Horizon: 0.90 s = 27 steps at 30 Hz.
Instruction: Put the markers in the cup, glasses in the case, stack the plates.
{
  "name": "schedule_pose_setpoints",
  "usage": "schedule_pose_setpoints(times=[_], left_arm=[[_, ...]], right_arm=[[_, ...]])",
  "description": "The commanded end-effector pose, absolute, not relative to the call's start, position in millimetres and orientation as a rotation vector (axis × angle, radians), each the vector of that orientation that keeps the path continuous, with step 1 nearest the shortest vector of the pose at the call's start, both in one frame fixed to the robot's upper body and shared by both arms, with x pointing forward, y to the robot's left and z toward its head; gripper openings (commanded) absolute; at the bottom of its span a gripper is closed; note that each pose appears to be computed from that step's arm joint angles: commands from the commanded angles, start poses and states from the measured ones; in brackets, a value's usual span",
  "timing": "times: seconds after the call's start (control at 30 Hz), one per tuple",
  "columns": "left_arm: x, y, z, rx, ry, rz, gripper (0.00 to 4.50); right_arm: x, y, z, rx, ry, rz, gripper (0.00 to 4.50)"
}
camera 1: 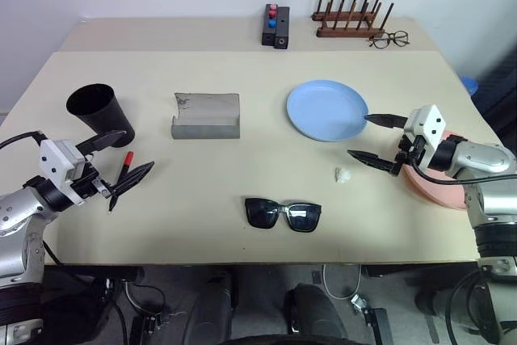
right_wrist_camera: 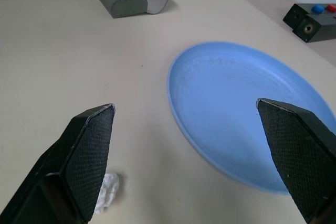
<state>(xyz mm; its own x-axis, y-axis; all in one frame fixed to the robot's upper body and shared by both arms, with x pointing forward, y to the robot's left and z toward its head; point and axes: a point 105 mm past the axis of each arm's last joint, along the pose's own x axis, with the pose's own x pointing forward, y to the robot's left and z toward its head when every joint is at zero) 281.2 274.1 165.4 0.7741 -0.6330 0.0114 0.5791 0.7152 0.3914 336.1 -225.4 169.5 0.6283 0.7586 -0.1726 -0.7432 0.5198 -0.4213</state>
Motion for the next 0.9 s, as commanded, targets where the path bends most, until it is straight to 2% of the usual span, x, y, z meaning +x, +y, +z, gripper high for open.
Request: schedule_pose_setpoints(times=[0.03, 0.2, 0.57, 0.67, 0.8, 0.9], left_arm=[[282, 274, 177, 0.408, -0.179, -0.677, 4.50], [286, 274, 172, 0.413, -0.178, -0.668, 4.50], [283, 298, 192, 0.323, -0.207, -0.526, 4.50], [285, 309, 190, 0.281, -0.161, -0.413, 4.50], [280, 318, 182, 0.248, -0.076, -0.396, 4.50], [276, 324, 187, 0.234, -0.043, -0.353, 4.50]], right_arm=[[336, -221, 184, -0.519, -0.094, 0.894, 4.41], [336, -218, 177, -0.512, -0.099, 0.889, 4.41], [343, -185, 194, -0.474, -0.175, 0.974, 4.41], [344, -168, 194, -0.437, -0.206, 0.997, 4.41], [342, -139, 193, -0.340, -0.231, 1.027, 4.41], [336, -121, 204, -0.199, -0.224, 1.070, 4.41]])
